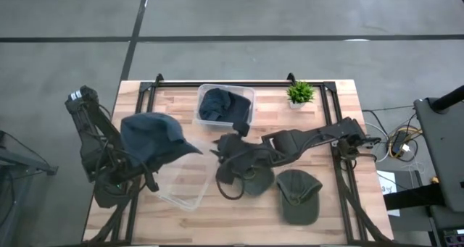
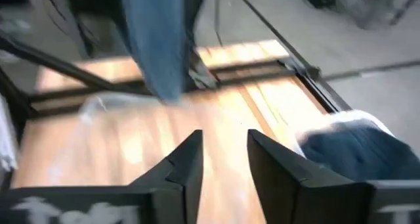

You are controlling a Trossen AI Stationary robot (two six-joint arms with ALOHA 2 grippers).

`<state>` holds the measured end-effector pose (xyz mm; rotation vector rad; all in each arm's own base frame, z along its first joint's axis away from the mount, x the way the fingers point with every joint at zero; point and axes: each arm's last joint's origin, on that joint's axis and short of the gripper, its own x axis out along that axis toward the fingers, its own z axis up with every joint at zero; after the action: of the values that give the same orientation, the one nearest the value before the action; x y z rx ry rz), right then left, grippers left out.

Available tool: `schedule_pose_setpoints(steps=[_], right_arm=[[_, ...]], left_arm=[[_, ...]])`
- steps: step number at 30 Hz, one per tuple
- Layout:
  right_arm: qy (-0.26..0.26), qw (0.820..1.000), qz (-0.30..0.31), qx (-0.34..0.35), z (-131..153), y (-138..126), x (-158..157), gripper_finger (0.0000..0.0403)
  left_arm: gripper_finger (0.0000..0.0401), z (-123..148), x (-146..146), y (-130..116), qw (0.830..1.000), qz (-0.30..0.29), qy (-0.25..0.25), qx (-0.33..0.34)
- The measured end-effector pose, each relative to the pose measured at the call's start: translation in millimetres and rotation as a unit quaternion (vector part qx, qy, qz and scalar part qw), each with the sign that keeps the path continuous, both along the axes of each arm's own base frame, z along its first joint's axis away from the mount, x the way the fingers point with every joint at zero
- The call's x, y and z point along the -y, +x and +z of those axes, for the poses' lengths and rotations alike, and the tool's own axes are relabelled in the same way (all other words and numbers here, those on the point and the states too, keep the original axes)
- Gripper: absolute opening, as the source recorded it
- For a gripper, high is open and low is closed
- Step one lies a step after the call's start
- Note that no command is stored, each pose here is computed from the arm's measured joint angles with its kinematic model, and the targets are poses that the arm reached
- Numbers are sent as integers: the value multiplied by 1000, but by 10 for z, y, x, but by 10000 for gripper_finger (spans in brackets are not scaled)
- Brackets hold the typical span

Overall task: Pick & Place hat
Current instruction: Put the blue cap into the top transparent bin

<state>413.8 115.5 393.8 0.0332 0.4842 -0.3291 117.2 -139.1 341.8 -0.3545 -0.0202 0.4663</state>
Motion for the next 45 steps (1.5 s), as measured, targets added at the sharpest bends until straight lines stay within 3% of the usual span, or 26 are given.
schedule_pose_setpoints(steps=[5,11,19,25,31,36,45], right_arm=[[16,996,-33,-78,-14,-230,65,148],[3,988,-76,-138,25,-548,65,148],[-30,983,-128,-129,161,-881,-15,131],[-35,981,-130,-138,262,-1080,13,128],[-50,977,-133,-159,350,-1267,103,128],[-60,978,-125,-154,458,-1441,161,122],[-61,980,-118,-149,515,-1828,315,125]], left_arm=[[11,113,-60,12,1000,5,18,-11],[11,305,-250,149,999,14,23,-43],[10,388,-551,370,993,108,-55,7],[10,451,-725,690,983,139,-109,54],[10,370,-933,1187,976,149,-139,84],[10,198,-1133,1585,961,172,-177,121],[10,-223,-1399,2060,908,228,-288,202]])
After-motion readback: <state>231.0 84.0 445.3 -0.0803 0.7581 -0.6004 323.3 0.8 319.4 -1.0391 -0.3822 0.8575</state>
